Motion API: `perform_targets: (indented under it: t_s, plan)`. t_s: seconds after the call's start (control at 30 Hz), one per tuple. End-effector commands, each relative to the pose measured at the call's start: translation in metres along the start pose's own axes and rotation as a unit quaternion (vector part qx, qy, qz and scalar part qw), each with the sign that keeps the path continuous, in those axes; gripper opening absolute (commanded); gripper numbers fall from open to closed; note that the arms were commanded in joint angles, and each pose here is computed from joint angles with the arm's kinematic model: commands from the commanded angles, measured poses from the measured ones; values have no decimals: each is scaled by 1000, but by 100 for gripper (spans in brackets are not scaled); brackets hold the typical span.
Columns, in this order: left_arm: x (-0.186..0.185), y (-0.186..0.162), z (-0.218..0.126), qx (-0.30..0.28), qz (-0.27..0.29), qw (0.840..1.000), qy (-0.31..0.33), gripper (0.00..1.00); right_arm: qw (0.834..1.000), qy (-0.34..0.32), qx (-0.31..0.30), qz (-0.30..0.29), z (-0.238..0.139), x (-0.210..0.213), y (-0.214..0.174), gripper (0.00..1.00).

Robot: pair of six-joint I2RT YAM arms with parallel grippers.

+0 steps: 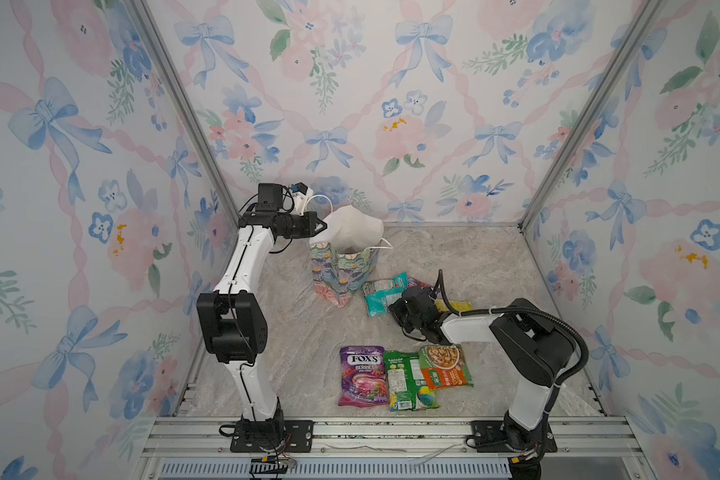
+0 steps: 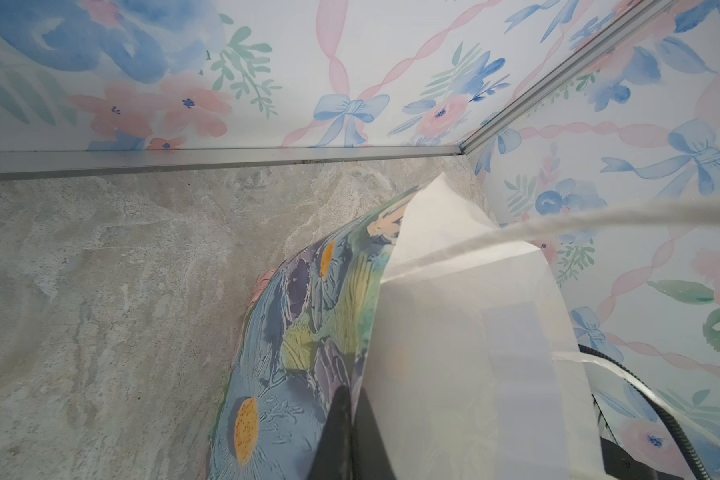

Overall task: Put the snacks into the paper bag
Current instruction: 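Lift the teal packet with the right gripper and raise it upright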

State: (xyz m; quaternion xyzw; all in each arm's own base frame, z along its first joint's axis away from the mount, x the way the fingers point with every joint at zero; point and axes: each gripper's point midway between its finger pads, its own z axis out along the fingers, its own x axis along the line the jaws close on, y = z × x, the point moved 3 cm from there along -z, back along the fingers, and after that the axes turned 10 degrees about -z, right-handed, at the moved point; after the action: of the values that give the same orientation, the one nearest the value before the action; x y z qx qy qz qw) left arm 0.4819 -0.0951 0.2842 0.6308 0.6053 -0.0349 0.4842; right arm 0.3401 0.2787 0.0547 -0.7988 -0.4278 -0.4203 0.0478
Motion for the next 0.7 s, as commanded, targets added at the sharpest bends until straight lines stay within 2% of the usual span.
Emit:
perform_targets:
  t_s: [0.0,0.1,0.3,0.67]
  plan:
    - [-8,-1,-13,-3,6,1000,-7,0,999,-18,-16,-22,-5,0,11,5]
    - [-8,-1,-13,-3,6,1000,-6,0,999,-13,-18,-45,-9,8,14,0]
    - [-9,-1,-14,-4,6,1000,-6,0,993,-12,-24,-118,-27,33,22,0]
    - [-9,-1,-15,-5,7,1000,-6,0,967,-9,-33,-251,-75,85,41,0]
